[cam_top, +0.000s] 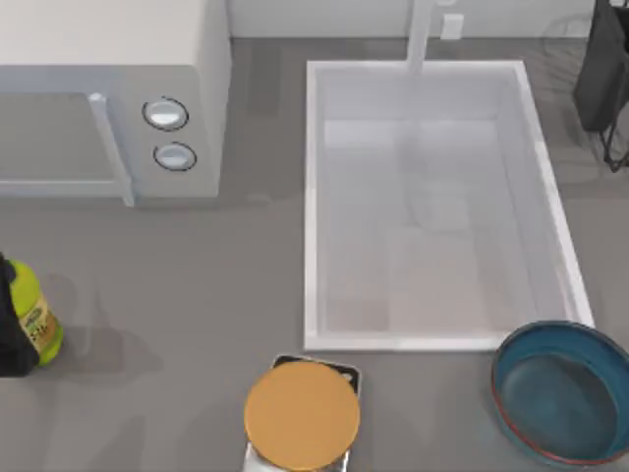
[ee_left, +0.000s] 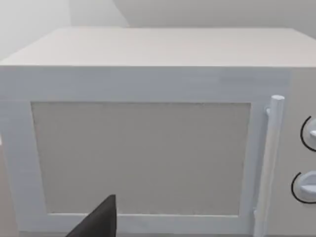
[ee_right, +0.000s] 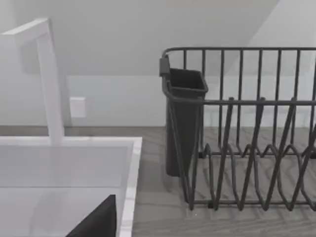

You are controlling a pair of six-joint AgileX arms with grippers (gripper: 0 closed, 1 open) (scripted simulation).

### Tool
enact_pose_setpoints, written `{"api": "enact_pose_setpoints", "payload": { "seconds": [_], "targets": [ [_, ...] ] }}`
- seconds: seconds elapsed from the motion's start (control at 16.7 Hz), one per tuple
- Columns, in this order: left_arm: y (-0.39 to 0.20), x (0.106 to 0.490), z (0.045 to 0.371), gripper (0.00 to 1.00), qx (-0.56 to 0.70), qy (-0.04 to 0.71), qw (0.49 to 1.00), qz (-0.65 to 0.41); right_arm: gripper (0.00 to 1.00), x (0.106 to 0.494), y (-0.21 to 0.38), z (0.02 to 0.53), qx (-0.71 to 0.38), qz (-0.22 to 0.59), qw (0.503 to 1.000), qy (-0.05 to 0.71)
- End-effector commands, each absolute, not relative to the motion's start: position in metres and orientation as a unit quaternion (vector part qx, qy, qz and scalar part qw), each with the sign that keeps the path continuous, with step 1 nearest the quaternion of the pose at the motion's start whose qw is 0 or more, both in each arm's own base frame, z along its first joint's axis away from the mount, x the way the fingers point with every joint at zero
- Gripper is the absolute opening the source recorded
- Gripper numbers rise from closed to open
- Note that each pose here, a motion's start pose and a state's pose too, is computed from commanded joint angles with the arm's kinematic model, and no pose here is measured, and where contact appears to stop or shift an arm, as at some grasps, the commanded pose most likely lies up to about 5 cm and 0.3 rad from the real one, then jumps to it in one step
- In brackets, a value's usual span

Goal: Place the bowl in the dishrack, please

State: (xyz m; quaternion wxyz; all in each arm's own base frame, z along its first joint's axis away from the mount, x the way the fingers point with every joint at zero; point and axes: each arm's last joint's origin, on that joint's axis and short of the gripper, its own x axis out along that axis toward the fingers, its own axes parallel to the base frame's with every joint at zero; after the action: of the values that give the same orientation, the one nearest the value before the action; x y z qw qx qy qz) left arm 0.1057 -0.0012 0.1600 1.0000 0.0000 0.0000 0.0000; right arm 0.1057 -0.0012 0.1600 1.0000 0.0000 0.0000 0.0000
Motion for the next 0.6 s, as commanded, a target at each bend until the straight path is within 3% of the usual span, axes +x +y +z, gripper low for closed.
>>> {"api": "enact_pose_setpoints", "payload": {
  "seconds": [0.3,0.6],
  "targets": [
    [-0.001,0.106,0.16,1.0,0.0,0.0,1.0,0.0,1.0,0.106,0.0,0.171,0.007,0.008,0.999,0.032],
    [-0.001,0.106,0.16,1.0,0.0,0.0,1.0,0.0,1.0,0.119,0.007,0.202,0.027,0.024,0.977,0.208]
  ]
}}
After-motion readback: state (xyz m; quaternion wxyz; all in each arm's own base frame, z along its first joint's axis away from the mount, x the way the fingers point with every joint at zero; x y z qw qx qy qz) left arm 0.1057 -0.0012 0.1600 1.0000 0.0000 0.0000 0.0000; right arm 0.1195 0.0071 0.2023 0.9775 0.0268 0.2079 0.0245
